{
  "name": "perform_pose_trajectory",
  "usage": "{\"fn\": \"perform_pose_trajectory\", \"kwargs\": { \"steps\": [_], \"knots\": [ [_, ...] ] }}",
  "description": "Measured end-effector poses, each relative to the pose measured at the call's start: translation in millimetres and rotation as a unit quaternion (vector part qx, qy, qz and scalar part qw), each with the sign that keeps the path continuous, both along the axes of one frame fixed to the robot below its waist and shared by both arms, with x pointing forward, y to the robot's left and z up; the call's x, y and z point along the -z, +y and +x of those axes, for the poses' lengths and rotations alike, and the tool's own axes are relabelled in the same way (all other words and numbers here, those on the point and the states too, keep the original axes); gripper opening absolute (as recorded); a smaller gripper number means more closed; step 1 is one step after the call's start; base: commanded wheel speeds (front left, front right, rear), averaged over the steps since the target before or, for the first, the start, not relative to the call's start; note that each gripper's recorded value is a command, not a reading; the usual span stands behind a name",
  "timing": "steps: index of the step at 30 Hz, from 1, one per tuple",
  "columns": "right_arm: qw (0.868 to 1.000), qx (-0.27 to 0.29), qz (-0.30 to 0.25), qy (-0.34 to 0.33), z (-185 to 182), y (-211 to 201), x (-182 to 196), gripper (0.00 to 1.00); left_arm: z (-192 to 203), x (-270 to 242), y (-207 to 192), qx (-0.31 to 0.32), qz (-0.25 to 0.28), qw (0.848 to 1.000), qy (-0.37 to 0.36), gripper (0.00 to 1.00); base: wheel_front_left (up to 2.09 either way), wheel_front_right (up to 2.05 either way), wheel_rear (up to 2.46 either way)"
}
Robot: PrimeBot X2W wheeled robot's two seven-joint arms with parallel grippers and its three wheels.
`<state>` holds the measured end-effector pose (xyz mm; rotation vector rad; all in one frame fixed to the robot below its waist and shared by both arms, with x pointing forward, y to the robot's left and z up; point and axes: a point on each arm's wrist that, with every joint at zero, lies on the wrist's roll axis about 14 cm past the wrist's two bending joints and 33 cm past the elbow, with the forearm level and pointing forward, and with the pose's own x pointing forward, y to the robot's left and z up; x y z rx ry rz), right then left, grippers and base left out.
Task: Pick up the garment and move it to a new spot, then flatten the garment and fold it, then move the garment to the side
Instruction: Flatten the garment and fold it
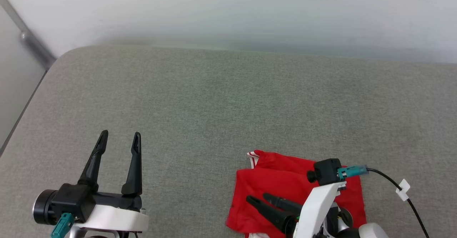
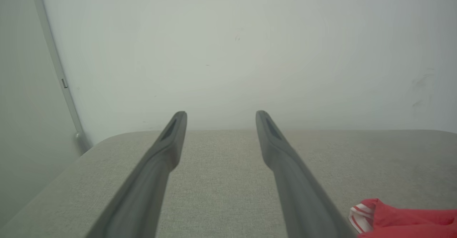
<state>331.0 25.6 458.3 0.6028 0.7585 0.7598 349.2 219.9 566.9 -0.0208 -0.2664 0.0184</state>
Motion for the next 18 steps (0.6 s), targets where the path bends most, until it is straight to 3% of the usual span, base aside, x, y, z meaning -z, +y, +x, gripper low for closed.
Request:
{"fn": "perform_pose_trajectory", "kwargs": {
  "steps": [6,10,12,15,18],
  "knots": [
    [0.999,0.028,0.011,-0.037,16.4,-13.9,-23.9,1.00,5.4,-0.9,-9.7,0.016,0.000,1.000,-0.002,1.00,0.00,0.00,0.00],
    [0.989,0.082,-0.053,-0.114,52.6,-49.4,-45.6,1.00,11.5,-1.3,-19.9,0.033,-0.001,0.999,-0.004,1.00,0.00,0.00,0.00],
    [0.973,0.108,-0.111,-0.173,71.1,-70.2,-60.8,1.00,15.4,-0.8,-25.5,0.041,0.000,0.999,-0.003,1.00,0.00,0.00,0.00],
    [0.934,0.138,-0.204,-0.259,91.0,-108.3,-79.1,1.00,21.6,0.1,-33.6,0.054,0.000,0.999,-0.002,1.00,0.00,0.00,0.00],
    [0.899,0.174,-0.256,-0.311,100.7,-147.8,-88.5,1.00,27.9,0.3,-41.8,0.066,-0.001,0.998,-0.003,1.00,0.00,0.00,0.00]
  ]
}}
